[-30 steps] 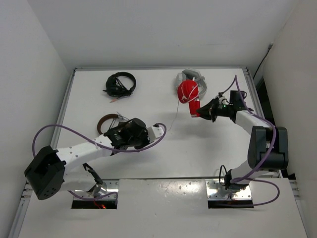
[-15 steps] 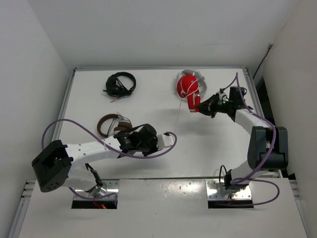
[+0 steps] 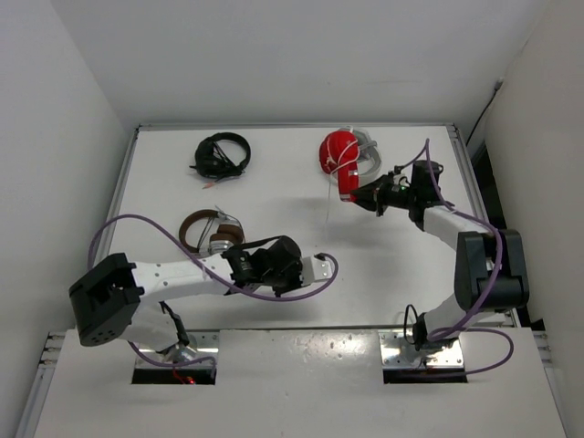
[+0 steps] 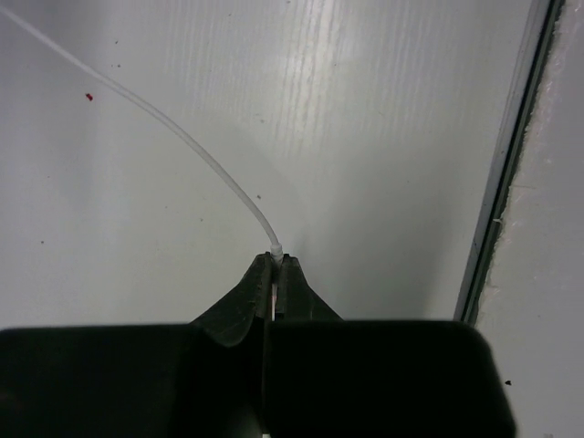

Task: Wrap the headphones

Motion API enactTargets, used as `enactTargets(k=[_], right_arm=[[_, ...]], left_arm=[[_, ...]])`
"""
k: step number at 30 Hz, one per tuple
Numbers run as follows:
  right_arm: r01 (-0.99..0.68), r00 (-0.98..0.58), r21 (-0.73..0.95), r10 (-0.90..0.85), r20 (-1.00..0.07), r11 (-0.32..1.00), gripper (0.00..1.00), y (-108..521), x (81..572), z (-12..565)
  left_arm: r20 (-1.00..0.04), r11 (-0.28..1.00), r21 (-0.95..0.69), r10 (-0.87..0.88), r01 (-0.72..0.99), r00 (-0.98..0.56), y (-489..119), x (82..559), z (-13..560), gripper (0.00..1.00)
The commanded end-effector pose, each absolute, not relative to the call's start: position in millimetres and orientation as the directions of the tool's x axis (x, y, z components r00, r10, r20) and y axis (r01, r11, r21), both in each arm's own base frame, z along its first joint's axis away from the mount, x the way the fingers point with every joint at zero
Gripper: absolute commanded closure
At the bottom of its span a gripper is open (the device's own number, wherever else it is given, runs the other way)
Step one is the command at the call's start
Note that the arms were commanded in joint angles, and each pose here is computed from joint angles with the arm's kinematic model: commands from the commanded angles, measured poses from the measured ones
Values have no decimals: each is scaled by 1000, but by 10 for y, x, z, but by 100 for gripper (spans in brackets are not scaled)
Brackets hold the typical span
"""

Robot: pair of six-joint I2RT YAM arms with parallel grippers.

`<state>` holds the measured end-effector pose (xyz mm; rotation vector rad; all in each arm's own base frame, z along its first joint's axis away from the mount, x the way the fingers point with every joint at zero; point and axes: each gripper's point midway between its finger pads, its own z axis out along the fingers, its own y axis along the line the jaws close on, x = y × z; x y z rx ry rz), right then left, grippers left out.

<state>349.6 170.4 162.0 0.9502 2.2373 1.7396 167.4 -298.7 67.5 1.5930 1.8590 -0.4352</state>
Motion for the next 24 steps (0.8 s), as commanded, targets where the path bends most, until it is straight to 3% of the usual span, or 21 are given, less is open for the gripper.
enactTargets(k=[1, 10, 11, 12, 15, 24], right_arm=[[338, -811, 940, 522, 265, 48, 100, 1772, 3512, 1870], [306, -849, 948, 476, 230, 88, 100, 1883, 3344, 1930], [276, -849, 953, 496, 181, 125, 100, 1866, 3430, 1963], [176, -873, 958, 486, 45, 227, 100, 1836, 3438, 1908], [190, -854, 913, 519, -27, 361, 100, 1692, 3510, 1764], [198, -805, 841, 573, -154, 504, 100, 1396, 3613, 1569]], left_arm=[[-707, 187, 153, 707, 970, -25, -3253, 1641, 845, 100], [-734, 172, 150, 680, 974, -7, -3436, 1626, 952, 100], [-740, 165, 153, 672, 974, 3, -3478, 1608, 995, 100], [-751, 163, 141, 661, 977, -2, -3524, 1599, 1071, 100], [-782, 133, 123, 623, 983, 13, -3641, 1504, 1335, 100], [-882, 78, 91, 470, 993, 44, -3778, 1251, 2176, 100]])
